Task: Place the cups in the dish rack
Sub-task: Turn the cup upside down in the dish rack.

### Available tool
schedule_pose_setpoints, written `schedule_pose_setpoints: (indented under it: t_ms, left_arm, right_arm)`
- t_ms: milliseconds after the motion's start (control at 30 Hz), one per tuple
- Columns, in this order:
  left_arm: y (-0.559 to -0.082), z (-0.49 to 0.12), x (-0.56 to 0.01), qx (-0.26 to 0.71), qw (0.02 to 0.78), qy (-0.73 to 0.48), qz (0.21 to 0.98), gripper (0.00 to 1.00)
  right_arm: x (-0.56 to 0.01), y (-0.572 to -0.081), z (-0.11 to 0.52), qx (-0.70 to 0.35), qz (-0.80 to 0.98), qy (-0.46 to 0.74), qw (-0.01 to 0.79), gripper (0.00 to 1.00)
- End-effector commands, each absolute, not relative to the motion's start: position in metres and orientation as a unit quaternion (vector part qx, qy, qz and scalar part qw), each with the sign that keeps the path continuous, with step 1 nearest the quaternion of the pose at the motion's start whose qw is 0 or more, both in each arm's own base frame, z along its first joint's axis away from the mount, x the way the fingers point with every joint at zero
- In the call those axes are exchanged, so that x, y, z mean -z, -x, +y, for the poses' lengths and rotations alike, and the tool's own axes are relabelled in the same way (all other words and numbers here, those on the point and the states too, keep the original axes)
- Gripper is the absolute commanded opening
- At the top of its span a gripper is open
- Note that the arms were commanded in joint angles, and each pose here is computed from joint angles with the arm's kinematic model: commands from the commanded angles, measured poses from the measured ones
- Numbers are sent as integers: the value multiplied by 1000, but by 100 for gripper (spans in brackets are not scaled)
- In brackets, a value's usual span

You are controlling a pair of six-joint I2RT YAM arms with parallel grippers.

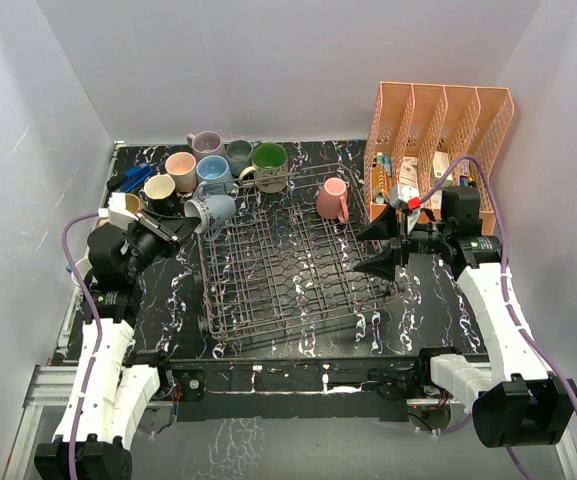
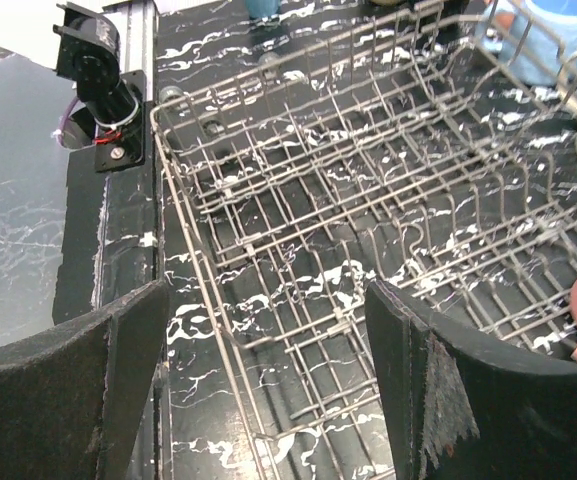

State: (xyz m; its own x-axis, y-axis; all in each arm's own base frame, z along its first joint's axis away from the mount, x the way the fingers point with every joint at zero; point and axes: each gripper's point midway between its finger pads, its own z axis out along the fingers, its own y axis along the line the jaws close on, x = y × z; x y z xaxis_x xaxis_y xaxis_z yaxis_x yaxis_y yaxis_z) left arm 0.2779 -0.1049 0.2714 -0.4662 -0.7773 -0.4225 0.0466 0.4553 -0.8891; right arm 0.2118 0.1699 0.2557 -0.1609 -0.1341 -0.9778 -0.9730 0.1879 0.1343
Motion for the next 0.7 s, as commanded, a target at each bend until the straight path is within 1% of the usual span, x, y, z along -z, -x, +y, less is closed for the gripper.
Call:
schedule_pose_setpoints:
  t_ms: [0, 200, 300, 400, 667]
  left_arm:
    - [-253, -126, -360, 593, 471, 225, 613, 0]
    - [-243, -135, -376, 630, 460, 238, 578, 0]
    - [-242, -150, -381, 648, 448, 229, 572, 0]
    - [-238, -175, -390, 675, 434, 202, 562, 0]
    - [-213, -258, -413, 740, 401, 116, 528, 0]
  right_arm:
    - [-302, -197, 172, -440, 564, 487, 502, 81]
    - [-333, -178, 176, -441, 505, 516, 533, 81]
    - [-347, -182, 176, -419, 494, 515, 562, 81]
    - [-355, -184, 176, -408, 491, 503, 582, 82]
    - [-369, -182, 177, -420, 499, 466, 599, 81]
